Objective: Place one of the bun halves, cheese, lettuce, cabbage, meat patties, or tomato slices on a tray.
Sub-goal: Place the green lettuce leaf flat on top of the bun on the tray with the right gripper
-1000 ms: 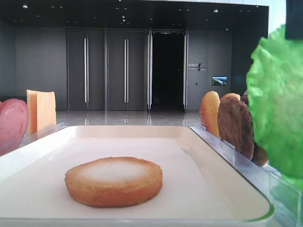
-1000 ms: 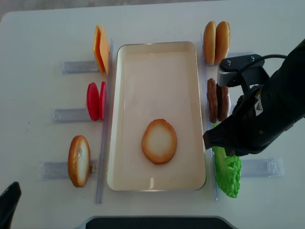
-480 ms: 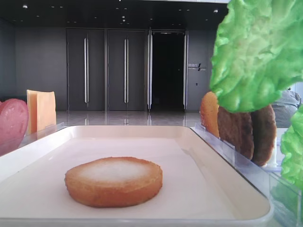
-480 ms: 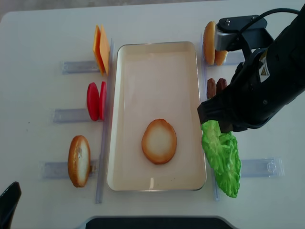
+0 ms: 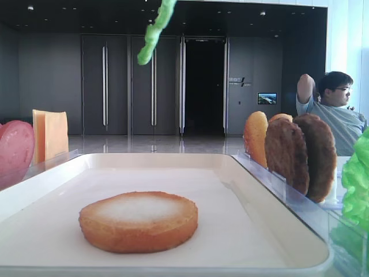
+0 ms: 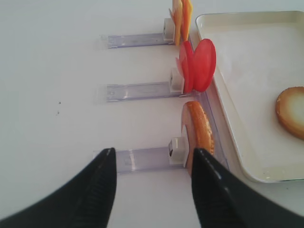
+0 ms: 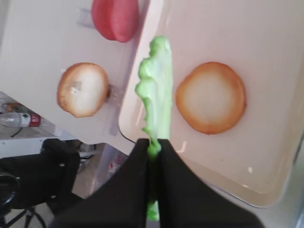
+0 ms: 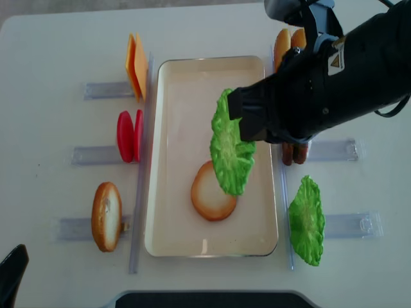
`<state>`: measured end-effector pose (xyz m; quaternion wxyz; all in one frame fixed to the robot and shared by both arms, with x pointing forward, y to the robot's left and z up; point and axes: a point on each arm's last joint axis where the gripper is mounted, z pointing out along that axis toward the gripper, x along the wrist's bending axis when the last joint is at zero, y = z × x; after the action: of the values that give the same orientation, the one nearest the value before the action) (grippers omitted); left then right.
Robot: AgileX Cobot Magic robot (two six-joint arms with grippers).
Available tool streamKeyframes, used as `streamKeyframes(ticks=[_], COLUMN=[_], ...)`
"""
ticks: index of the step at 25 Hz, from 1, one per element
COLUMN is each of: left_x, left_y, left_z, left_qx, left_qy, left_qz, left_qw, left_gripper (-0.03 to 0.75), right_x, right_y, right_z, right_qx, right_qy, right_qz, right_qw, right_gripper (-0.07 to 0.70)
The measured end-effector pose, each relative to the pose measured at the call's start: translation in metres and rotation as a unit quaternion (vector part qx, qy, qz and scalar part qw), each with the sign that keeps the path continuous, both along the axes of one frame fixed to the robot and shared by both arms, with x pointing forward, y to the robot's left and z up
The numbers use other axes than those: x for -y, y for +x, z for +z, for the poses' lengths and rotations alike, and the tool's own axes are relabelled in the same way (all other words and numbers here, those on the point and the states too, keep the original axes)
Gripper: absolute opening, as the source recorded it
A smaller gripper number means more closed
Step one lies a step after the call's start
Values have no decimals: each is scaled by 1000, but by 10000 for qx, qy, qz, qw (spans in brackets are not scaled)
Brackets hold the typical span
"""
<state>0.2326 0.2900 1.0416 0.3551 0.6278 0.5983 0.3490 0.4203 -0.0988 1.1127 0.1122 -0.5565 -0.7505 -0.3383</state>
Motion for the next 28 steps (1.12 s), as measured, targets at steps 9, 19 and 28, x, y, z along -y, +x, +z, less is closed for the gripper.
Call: streamKeyframes(ticks=[9,19,28], left_x=[0,0,0], left_y=[0,0,0], left_z=[0,0,0], left_qx=[0,0,0], left_qy=[0,0,0], left_qz=[0,0,0], left_qw=[10000,10000,10000], left_gripper=[391,391,391], right_x=[-11,-36,-54], right_y=[-3,13,28], right_z=[-13,-55,-96], right_qx=[-161,-443,-663], right_qy=[845,1223,1094], right_qz=[81,354,696], right_qw=[9963,9909,9893], right_gripper=[6,6,6])
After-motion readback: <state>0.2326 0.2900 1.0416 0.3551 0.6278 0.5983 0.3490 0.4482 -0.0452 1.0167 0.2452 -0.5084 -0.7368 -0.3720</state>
